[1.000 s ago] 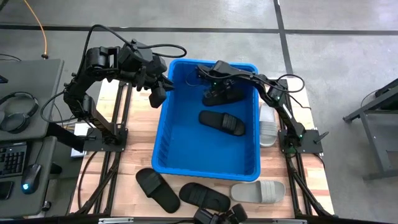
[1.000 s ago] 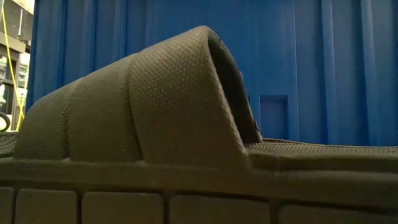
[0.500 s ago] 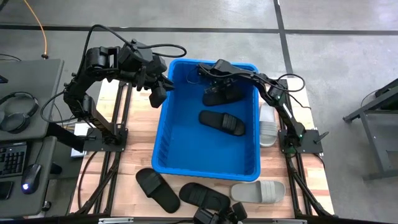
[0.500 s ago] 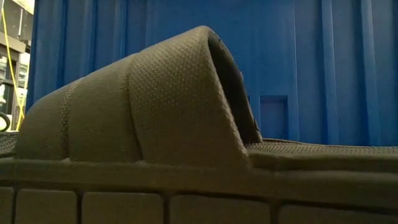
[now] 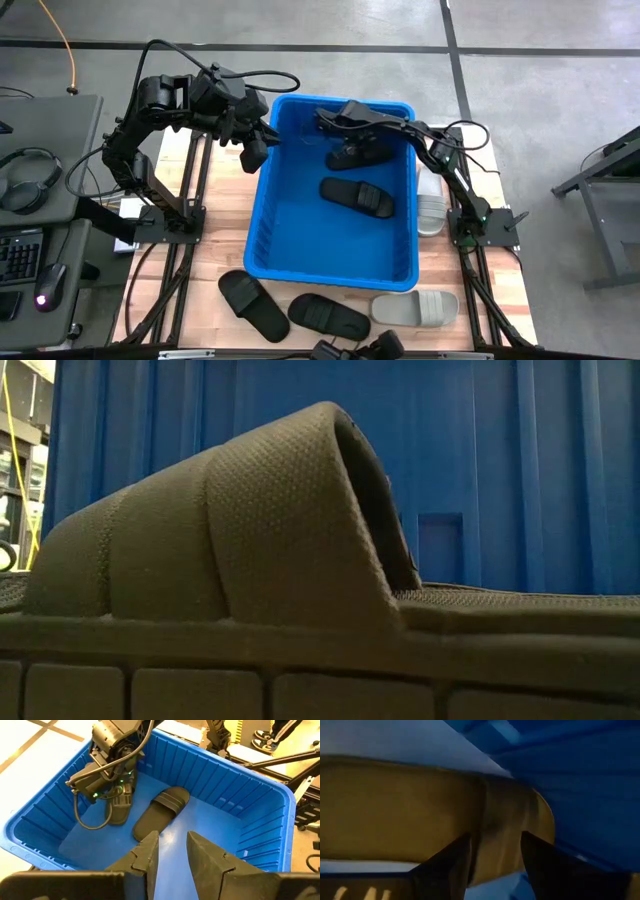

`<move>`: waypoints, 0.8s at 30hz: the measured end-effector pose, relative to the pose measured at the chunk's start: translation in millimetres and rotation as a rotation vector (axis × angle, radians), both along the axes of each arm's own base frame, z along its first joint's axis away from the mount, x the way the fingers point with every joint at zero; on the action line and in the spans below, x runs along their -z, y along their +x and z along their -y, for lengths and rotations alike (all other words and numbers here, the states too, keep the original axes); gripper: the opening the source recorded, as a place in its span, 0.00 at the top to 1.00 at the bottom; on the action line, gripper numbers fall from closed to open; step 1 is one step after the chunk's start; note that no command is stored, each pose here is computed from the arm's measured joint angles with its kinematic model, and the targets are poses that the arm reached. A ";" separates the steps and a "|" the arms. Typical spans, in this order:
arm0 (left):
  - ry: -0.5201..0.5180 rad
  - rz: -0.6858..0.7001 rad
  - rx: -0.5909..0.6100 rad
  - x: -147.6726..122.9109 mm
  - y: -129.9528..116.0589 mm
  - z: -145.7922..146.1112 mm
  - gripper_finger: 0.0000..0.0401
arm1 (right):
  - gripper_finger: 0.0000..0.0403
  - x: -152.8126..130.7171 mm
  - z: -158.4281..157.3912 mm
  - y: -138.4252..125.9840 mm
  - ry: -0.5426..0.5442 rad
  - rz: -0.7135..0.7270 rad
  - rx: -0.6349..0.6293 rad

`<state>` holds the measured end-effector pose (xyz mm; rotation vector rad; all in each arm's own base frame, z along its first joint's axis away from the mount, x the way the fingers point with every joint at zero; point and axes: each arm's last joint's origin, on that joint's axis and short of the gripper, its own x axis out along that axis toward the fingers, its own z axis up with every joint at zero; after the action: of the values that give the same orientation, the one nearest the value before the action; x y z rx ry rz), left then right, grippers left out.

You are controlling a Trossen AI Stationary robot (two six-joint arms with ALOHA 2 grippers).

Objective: Pick and place slides into bin
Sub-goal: Put the black slipper into the blue bin

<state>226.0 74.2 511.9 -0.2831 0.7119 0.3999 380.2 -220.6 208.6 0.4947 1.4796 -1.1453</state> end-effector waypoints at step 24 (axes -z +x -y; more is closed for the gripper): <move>-0.010 0.000 0.023 0.2 0.0 0.6 0.78 | 0.87 19.4 -1.5 7.0 -0.012 -0.020 0.047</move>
<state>226.0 73.6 511.7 -0.2843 0.7165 0.3745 387.1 -219.1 189.2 0.5134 1.4845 -1.1985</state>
